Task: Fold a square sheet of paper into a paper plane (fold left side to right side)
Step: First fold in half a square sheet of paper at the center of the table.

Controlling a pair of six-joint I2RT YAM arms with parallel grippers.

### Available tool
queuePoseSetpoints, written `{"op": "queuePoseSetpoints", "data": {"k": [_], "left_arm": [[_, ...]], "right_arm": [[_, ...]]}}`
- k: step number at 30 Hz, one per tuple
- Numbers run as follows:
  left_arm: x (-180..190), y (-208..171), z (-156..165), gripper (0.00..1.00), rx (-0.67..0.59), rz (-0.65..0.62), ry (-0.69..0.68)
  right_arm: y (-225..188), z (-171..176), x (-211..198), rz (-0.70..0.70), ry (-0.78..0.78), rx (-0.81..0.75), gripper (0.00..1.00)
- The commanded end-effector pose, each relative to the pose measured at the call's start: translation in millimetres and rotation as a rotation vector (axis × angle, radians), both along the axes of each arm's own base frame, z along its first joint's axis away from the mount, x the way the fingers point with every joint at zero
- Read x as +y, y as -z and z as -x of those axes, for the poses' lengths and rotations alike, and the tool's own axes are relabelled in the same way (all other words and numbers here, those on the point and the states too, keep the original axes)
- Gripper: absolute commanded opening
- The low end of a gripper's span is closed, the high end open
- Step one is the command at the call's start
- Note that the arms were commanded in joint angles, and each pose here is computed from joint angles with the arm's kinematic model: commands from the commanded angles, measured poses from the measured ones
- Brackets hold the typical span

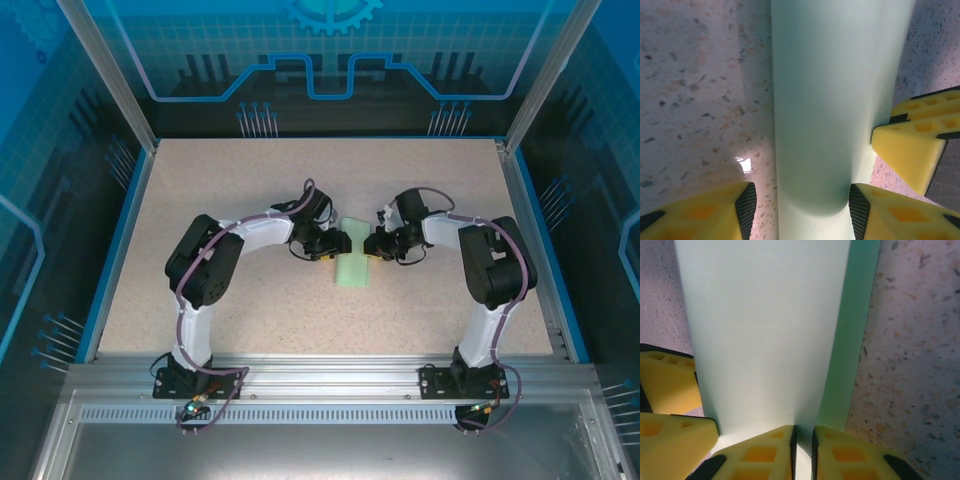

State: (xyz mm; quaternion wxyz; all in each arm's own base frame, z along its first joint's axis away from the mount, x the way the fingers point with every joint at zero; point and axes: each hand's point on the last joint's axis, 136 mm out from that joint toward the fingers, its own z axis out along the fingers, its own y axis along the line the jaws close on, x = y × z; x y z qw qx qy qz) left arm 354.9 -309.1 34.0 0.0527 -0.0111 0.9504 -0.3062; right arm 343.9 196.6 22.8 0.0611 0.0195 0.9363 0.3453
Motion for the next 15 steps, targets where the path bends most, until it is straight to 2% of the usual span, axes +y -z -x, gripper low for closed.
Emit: {"op": "queuePoseSetpoints", "data": {"k": [1,9,15], "left_arm": [[3,12,5,0.53,0.044,-0.055,-0.006],[5,20,4,0.52,0.063,-0.073,-0.02],[3,22,3,0.52,0.069,-0.076,-0.026]], "right_arm": [[-4,-5,-5,0.004,0.003,0.001,0.25],[-21,-5,-36,0.025,0.068,-0.046,0.46],[-10,4,-51,0.118,0.077,-0.013,0.49]]}}
